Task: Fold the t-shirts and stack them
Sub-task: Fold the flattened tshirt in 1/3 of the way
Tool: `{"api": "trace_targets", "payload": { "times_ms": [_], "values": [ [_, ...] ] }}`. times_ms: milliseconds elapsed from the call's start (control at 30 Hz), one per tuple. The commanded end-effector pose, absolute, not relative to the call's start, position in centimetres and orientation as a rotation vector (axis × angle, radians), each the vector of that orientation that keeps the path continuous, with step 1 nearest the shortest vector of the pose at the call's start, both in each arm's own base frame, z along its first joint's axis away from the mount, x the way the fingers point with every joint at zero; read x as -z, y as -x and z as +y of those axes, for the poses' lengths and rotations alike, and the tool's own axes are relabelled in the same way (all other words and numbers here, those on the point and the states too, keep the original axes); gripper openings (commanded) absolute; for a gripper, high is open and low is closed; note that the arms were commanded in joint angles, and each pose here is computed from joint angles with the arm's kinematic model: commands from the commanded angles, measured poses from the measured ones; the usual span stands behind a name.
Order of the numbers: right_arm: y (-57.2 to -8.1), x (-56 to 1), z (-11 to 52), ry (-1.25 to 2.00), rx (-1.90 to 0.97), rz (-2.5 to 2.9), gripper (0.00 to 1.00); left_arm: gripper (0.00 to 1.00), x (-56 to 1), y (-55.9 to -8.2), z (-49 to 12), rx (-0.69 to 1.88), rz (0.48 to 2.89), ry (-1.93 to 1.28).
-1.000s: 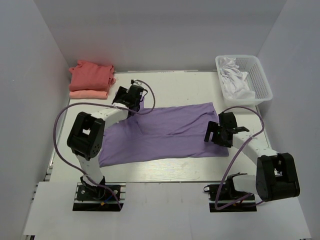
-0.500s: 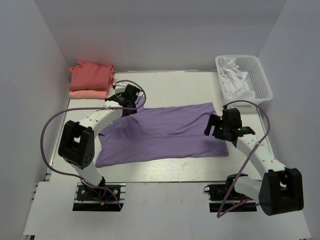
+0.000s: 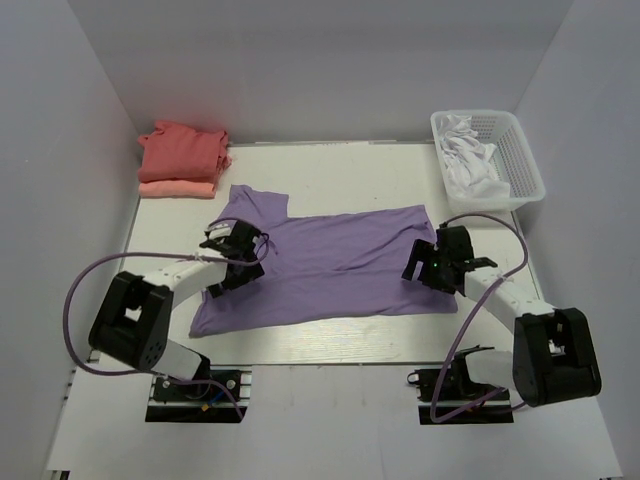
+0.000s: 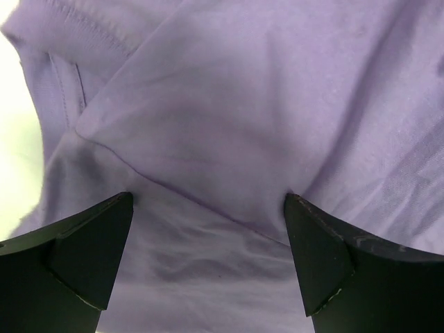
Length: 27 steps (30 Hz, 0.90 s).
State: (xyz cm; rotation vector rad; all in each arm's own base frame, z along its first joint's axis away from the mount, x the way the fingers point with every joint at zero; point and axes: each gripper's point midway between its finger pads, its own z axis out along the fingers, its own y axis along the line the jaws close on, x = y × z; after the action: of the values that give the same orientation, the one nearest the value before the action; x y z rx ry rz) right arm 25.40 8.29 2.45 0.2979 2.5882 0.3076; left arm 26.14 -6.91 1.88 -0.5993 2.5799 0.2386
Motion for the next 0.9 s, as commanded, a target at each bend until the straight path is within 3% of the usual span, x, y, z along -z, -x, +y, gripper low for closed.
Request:
{"api": "trace_targets", "payload": {
  "times_ms": [0,133,333,533,833,867],
  "values": [
    [-21.8,0.4,7.7,-0.384,-0.286,2.71,0.9,1.0,0.3,-22.3,-6.6,-0.18,2.648,0.73],
    [-19.5,1.0,6.4,-0.472,-0.216,2.713,0.9,1.0,0.2,-19.8,-6.8,-0.151,2.683,0.848],
    [-20.8,-3.1,6.2,-0.419,-0.246,2.561,0.9,1.0,-1.2,-19.0,-6.6,-0.132,2.677,0.875],
    [-26.9,-9.6,5.9,-0.312,-0.176,2.412,0.9,1.0,-11.1,-28.8,-6.4,-0.174,2.385,0.767],
    [-36.3,-14.1,7.9,-0.267,-0.199,2.335,0.9,1.0,-15.3,-41.4,-7.2,-0.061,2.281,0.599],
    [-37.0,-14.2,7.9,-0.271,-0.194,2.335,0.9,1.0,-13.3,-42.7,-7.0,-0.095,2.317,0.612]
  ]
}}
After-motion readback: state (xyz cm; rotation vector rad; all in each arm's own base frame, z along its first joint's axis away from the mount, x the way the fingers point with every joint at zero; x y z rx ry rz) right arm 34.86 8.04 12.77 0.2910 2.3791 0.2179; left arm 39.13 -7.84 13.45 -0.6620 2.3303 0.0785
